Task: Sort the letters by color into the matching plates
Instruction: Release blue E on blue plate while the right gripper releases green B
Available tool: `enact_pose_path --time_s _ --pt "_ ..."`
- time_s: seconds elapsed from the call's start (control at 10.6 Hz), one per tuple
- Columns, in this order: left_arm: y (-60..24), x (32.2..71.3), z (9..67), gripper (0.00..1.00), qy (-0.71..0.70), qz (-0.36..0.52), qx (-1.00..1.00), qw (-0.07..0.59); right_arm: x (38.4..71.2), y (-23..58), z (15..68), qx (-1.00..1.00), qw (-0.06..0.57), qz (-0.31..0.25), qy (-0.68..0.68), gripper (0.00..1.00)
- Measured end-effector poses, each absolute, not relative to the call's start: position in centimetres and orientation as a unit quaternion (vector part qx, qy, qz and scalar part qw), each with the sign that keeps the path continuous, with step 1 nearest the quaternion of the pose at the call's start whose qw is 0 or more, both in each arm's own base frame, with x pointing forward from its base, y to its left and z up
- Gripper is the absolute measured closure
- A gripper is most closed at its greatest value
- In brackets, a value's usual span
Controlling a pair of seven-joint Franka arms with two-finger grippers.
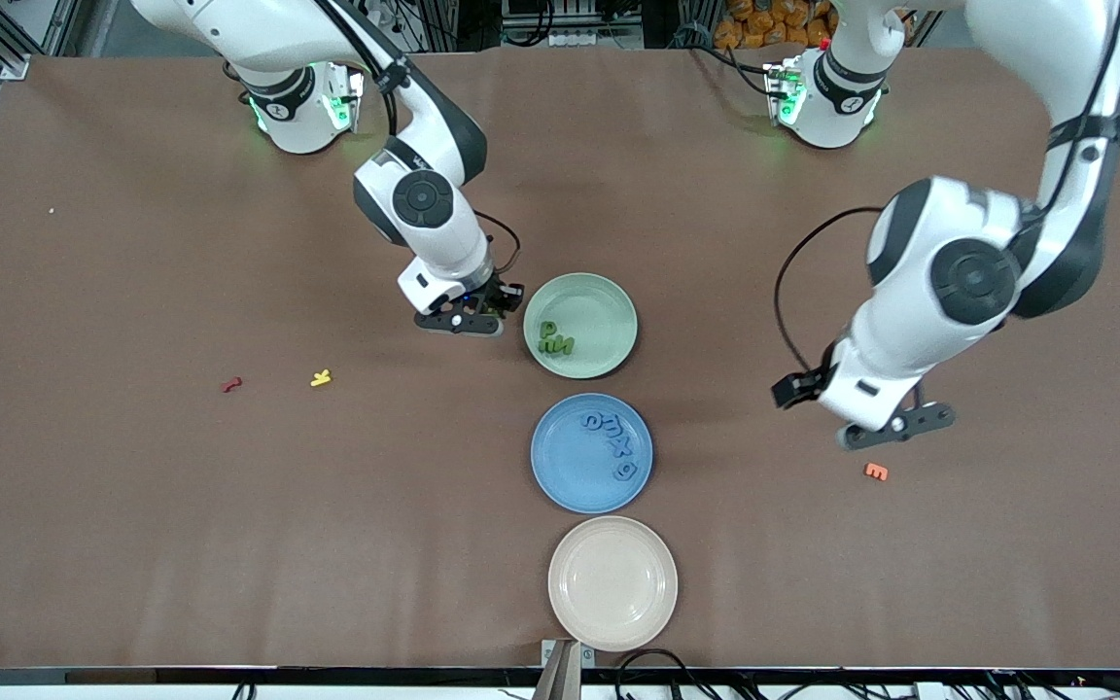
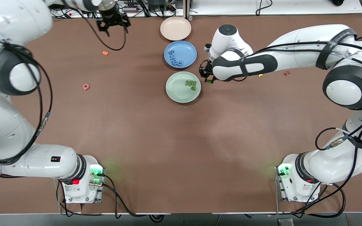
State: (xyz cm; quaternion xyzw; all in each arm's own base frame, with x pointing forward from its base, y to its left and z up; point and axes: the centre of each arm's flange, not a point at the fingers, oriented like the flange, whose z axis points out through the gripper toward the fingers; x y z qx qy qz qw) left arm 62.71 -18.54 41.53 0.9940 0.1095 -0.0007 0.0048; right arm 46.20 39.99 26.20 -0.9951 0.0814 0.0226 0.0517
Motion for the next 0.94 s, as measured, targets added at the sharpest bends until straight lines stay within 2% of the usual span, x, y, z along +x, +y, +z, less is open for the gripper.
enact_pose_path --time_s 0.19,0.56,0.85,0.94 --pt "-14.7 60.0 42.5 0.0 0.104 -0.013 0.994 0.007 45.8 42.5 26.4 -0.99 0.071 0.036 0.118 0.65" --pt "-13.2 54.7 46.6 0.0 0.107 -0.032 0.993 -0.025 46.9 45.8 25.7 -0.979 0.088 0.046 0.179 0.65" --pt "-11.3 56.0 51.2 0.0 0.126 0.009 0.992 -0.012 48.4 47.3 25.2 -0.965 0.099 0.053 0.237 0.65" --pt "-11.2 56.9 53.0 0.0 0.127 0.028 0.992 -0.004 48.6 47.6 24.8 -0.96 0.101 0.056 0.254 0.61"
